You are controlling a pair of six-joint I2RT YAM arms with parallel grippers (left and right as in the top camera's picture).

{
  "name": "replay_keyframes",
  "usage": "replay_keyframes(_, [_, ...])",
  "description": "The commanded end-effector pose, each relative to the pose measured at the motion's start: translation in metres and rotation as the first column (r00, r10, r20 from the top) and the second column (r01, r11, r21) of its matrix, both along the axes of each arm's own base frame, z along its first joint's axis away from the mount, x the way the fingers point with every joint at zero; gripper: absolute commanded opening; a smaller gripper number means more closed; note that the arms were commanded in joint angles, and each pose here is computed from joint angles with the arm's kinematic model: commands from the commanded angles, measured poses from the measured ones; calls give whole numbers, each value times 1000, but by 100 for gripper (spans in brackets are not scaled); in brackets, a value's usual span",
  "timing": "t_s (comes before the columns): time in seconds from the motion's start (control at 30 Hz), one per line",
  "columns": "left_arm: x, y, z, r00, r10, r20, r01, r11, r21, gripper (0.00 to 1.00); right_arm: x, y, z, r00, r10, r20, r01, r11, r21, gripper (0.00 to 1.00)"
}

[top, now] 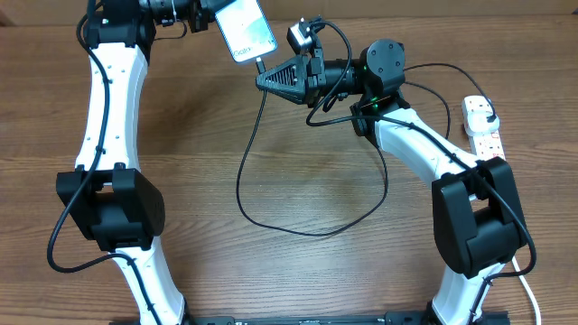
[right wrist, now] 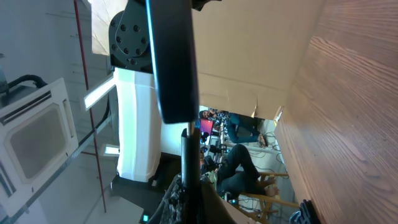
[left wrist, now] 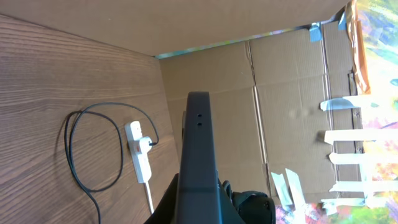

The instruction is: Plug charger to phone and switch on socket

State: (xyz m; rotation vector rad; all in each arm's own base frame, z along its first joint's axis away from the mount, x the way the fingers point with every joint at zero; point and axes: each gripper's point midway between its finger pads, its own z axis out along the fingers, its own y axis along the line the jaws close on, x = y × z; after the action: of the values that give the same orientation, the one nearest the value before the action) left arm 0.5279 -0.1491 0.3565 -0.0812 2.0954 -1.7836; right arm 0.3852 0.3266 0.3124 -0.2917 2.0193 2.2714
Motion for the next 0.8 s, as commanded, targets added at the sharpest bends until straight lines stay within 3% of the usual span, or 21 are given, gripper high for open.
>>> replay_keyframes(0.0, [-7,-6,8,998,-44,55,44,999,1,4,-6,-6,26,998,-4,68,3,1000,23,4])
replay_keyframes(0.77, [-14,-11,10,994,-87,62,88,996,-10,4,-7,-6,26,997,-2,72,0,1000,22,4])
